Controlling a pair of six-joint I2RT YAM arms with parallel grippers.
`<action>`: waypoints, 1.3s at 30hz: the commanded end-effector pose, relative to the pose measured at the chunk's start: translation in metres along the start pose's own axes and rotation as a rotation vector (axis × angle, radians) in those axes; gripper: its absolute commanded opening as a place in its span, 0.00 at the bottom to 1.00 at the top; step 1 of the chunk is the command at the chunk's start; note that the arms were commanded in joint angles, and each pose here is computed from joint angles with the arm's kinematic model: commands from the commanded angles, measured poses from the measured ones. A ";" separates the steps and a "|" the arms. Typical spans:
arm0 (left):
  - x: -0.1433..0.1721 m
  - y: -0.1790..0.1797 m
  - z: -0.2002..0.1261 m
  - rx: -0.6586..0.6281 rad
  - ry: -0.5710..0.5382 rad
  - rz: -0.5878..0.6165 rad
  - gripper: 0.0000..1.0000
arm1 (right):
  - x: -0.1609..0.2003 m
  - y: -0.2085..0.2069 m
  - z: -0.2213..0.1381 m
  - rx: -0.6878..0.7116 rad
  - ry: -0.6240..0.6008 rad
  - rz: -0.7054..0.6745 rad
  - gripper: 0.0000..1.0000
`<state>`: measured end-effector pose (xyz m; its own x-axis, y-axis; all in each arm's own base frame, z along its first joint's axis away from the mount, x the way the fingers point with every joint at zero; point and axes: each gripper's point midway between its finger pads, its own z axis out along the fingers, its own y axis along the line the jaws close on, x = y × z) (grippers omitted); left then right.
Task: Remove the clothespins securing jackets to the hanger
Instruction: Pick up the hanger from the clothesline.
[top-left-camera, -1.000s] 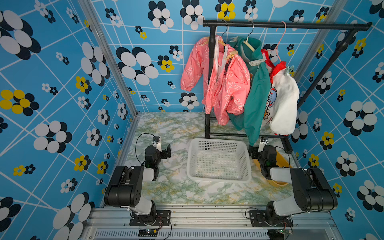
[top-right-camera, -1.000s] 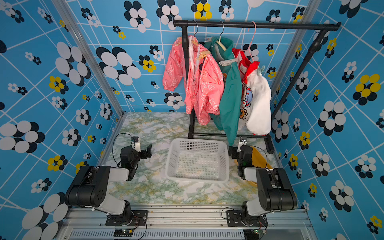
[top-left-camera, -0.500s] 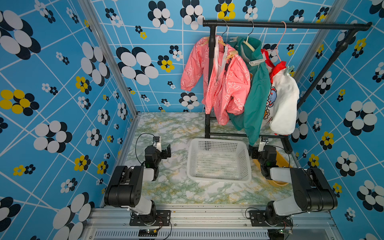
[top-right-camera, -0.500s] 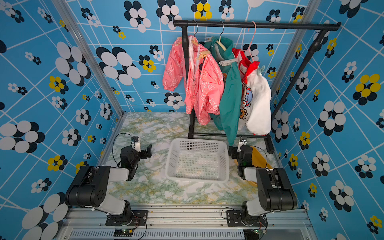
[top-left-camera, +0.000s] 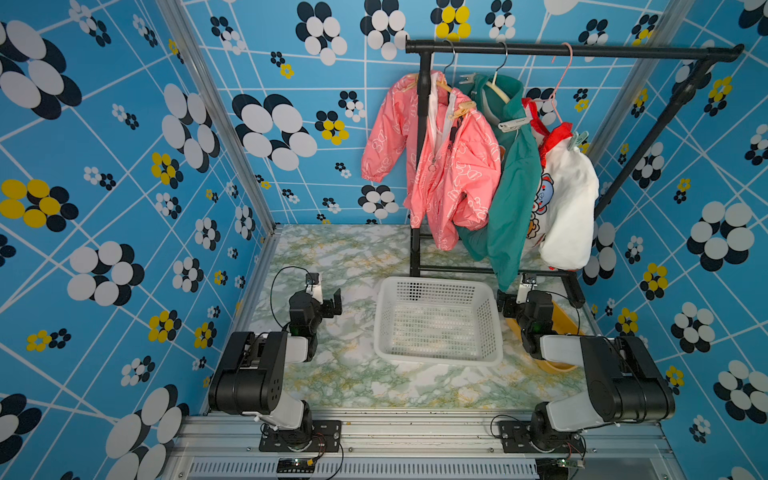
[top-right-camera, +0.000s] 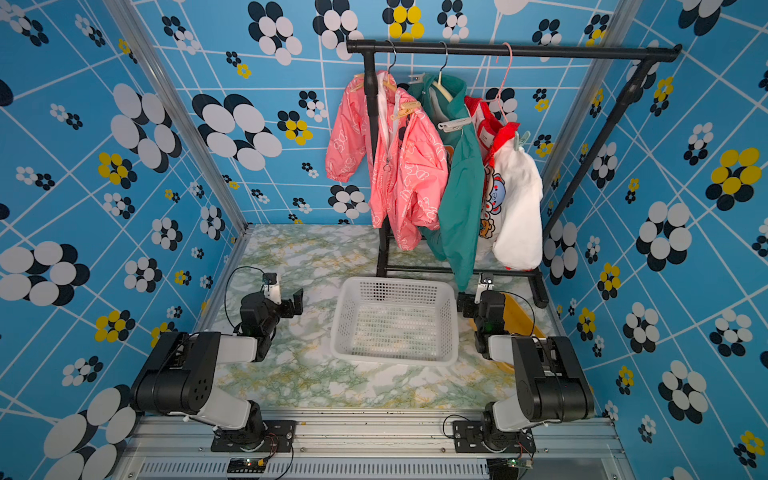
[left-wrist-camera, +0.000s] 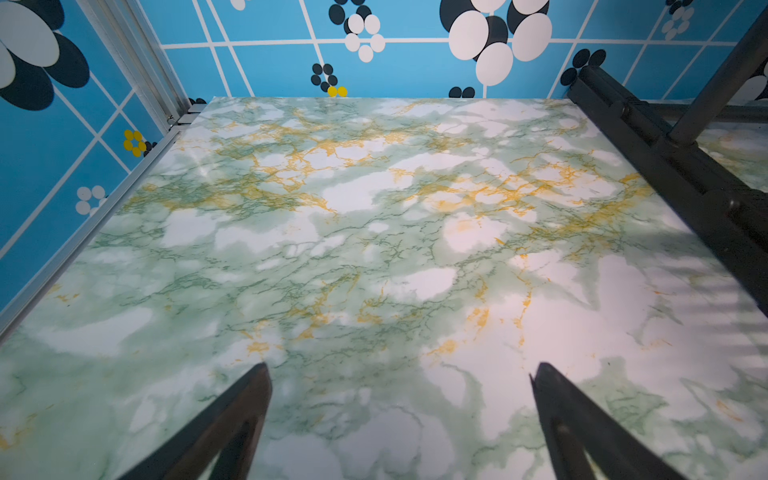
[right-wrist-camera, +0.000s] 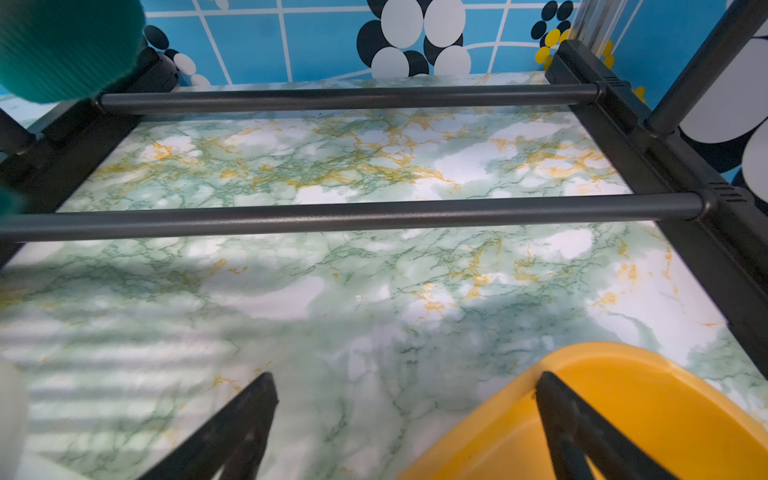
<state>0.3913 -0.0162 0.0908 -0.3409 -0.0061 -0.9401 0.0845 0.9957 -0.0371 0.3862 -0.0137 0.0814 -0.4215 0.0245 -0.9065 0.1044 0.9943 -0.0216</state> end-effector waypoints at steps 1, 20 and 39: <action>-0.008 0.003 0.004 -0.002 -0.022 0.007 0.99 | -0.014 -0.001 0.004 -0.001 -0.041 -0.009 0.99; -0.102 -0.035 -0.078 0.114 -0.227 -0.048 0.99 | -0.105 0.048 -0.065 -0.221 0.089 0.025 0.99; -0.137 -0.133 -0.112 0.529 -0.170 -0.303 0.99 | -0.094 0.097 -0.148 -0.464 0.112 0.252 0.99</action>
<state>0.3293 -0.1209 0.2483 -0.2537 -0.3267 -0.9104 0.4317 0.8040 -0.4088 0.3141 0.0899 0.2457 -0.4590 0.2115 -0.8629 -0.2143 0.9162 0.3386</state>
